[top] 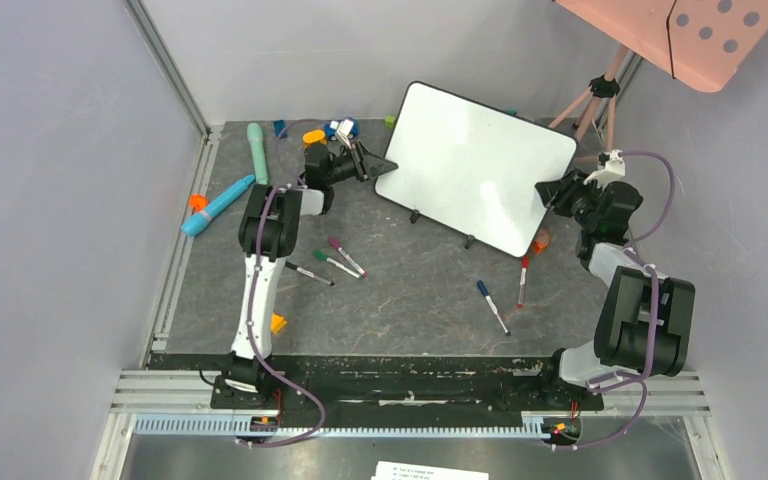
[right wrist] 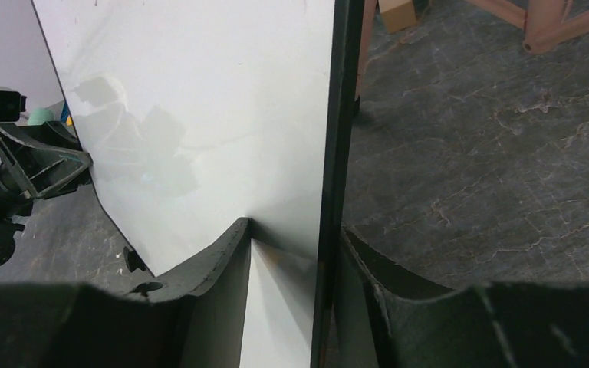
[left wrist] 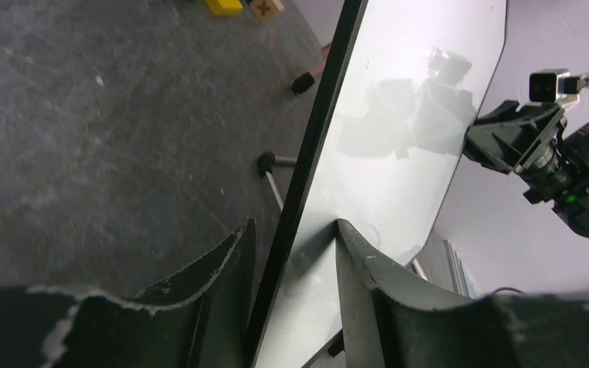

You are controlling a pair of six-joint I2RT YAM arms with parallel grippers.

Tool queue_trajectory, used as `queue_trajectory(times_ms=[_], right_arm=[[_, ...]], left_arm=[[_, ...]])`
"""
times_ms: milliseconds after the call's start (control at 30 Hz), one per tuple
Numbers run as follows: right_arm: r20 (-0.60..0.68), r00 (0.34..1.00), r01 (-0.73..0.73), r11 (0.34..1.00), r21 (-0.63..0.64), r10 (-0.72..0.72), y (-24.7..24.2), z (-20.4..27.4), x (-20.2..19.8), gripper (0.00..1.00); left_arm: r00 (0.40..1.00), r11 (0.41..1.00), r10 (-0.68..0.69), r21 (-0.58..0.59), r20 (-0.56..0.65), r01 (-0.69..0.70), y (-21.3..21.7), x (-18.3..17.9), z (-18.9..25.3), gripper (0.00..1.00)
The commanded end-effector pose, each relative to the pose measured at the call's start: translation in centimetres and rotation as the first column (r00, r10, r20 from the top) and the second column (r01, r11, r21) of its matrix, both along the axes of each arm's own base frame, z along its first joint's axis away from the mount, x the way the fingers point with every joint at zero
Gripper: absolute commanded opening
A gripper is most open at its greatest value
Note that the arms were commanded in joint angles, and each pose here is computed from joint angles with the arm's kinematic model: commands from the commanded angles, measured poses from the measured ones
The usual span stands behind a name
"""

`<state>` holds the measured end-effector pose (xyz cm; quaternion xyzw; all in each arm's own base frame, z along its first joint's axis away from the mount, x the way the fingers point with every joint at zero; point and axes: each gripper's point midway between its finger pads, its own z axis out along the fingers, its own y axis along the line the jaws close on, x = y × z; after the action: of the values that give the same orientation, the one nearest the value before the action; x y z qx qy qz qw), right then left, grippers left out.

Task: Write a sentence on the whiteboard
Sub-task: Move the whiteboard to the center of the board.

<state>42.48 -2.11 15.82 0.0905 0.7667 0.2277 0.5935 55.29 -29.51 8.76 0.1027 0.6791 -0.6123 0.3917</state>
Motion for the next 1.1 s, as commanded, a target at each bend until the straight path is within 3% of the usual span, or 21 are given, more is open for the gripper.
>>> queue_trajectory(times_ms=[0, 567, 733, 1067], right_arm=[[0.012, 0.992, -0.129, 0.992, -0.006, 0.129, 2.9, 0.2, -1.0, 0.41], [-0.062, 0.961, -0.271, 0.963, -0.018, 0.269, 8.6, -2.3, -3.8, 0.42], [-0.07, 0.952, -0.3, 0.954, -0.022, 0.298, 10.0, -2.7, -4.9, 0.44], [-0.061, 0.937, -0.346, 0.938, -0.014, 0.345, 12.7, -3.0, -4.8, 0.46]], left_arm=[[0.988, 0.999, -0.047, 0.025, 0.148, 0.044, -0.4, -3.4, 4.7, 0.44], [0.976, 0.965, 0.161, 0.185, 0.144, -0.186, 6.6, -14.3, 2.0, 0.45], [0.965, 0.955, 0.228, 0.163, 0.131, -0.248, 8.0, -17.7, 2.1, 0.46], [0.921, 0.889, 0.355, 0.246, 0.161, -0.386, 11.0, -20.9, 1.7, 0.48]])
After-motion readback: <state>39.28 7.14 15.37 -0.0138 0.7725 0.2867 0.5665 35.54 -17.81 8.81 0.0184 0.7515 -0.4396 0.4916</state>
